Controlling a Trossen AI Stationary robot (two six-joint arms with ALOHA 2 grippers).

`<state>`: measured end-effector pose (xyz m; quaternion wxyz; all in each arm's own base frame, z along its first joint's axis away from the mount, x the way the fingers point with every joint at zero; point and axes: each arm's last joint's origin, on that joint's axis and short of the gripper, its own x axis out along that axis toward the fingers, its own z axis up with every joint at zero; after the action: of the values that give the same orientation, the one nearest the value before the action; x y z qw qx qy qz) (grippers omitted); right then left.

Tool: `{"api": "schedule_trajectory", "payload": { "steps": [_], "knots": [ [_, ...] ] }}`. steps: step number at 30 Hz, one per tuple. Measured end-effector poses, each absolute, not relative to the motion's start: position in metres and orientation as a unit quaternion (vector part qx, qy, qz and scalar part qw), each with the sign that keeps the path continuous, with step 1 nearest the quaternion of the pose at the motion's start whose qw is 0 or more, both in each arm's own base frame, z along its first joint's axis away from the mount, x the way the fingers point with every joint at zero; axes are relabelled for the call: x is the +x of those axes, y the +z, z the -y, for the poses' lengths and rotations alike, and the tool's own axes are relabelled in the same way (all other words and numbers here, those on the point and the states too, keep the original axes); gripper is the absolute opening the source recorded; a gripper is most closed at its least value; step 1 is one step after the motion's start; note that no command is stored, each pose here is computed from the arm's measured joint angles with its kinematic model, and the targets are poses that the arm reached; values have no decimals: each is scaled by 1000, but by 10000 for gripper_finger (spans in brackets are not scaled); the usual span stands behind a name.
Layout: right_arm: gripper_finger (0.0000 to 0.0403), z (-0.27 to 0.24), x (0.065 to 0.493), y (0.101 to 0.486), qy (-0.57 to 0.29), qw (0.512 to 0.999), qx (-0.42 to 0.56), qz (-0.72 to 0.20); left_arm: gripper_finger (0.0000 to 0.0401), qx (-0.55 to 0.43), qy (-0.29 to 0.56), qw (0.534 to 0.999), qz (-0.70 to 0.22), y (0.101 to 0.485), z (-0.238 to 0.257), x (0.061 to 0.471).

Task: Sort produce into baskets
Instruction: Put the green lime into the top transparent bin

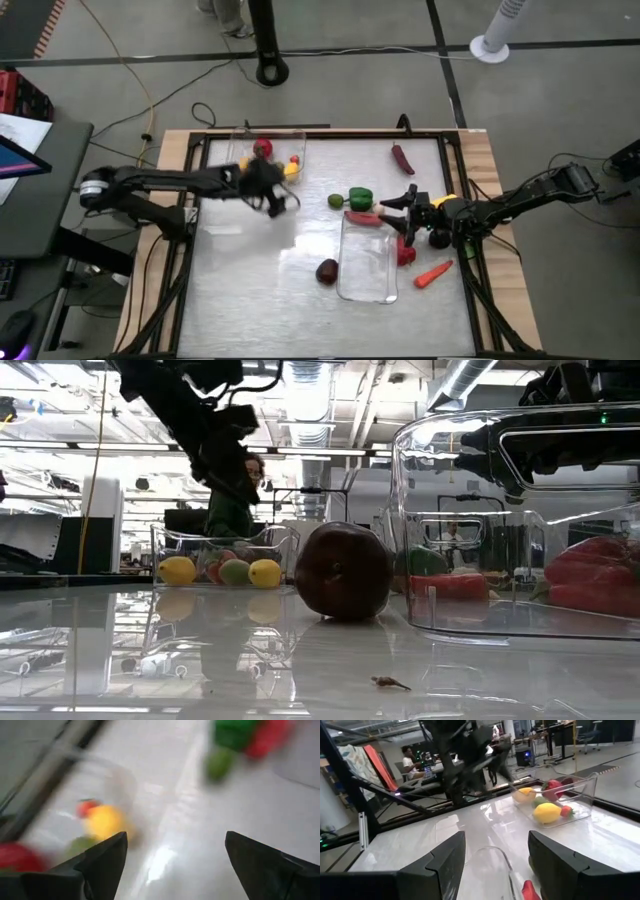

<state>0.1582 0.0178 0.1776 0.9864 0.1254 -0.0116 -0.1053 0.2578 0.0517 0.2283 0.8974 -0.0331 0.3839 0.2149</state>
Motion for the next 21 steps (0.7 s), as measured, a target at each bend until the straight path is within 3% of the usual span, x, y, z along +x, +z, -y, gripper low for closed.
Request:
{"api": "schedule_trajectory", "payload": {
  "steps": [6, 10, 16, 21],
  "knots": [
    [244, -18, 158, 178, -105, 986, 129, 12, 300, 27, 126, 911, -391, 193, -13, 300],
    [244, -18, 158, 178, -105, 986, 129, 13, 292, 76, 102, 902, -414, 189, -8, 326],
    [244, -18, 158, 178, -105, 986, 129, 13, 290, 128, 90, 886, -436, 199, -25, 359],
    [244, -18, 158, 178, -104, 986, 129, 12, 290, 113, 72, 883, -450, 192, -58, 374]
  ]
}}
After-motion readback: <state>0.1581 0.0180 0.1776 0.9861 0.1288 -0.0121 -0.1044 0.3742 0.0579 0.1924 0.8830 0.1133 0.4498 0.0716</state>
